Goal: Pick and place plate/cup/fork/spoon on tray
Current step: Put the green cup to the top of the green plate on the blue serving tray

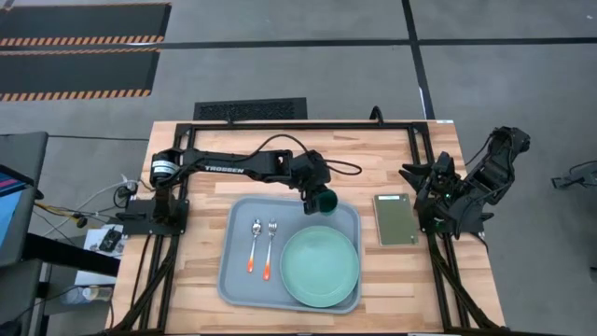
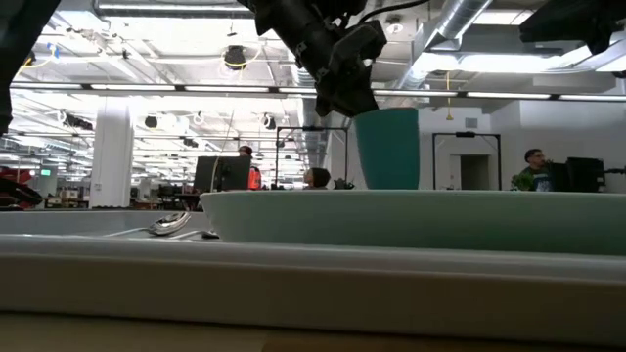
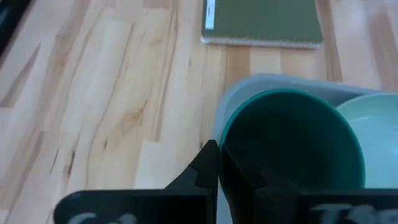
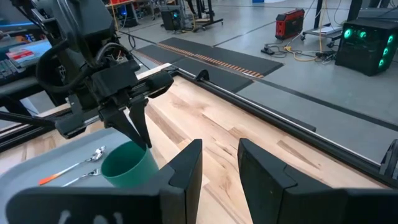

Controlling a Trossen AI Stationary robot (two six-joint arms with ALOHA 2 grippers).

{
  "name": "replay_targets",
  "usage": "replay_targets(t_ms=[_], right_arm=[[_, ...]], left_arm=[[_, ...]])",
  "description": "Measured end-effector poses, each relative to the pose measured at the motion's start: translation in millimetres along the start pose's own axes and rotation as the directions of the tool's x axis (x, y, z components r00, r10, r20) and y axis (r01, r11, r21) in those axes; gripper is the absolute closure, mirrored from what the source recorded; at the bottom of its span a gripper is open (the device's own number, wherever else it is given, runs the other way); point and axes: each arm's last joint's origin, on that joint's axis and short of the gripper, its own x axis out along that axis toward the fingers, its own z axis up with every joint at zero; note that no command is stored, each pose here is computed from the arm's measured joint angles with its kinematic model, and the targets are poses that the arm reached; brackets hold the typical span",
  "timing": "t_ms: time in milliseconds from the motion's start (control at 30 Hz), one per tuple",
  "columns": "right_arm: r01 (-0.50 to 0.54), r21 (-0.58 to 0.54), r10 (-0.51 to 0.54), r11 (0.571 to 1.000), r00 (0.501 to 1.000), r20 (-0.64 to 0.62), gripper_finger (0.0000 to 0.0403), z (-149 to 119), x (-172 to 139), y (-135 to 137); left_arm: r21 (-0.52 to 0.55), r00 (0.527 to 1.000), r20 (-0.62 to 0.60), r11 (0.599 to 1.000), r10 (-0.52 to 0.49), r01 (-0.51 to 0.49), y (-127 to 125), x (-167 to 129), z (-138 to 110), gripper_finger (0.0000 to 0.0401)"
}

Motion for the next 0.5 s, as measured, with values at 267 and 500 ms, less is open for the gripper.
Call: replay_targets(t_ms=[267, 500], right_arm=[[-0.001, 0.005, 0.001, 1.000, 1.000, -0.001, 0.0274, 0.0, 0.0, 0.0], [-0.001, 0.007, 0.001, 1.000, 1.000, -0.001, 0.0274, 0.0, -0.1, -0.1]], left_arm=[[-0.004, 0.999, 0.011, 0.999, -0.034, 0.034, -4.1, 7.9, -0.4, 0.0401], [0.008, 0.998, 0.029, 0.999, -0.050, 0.049, -14.6, 30.3, -3.7, 0.0401]])
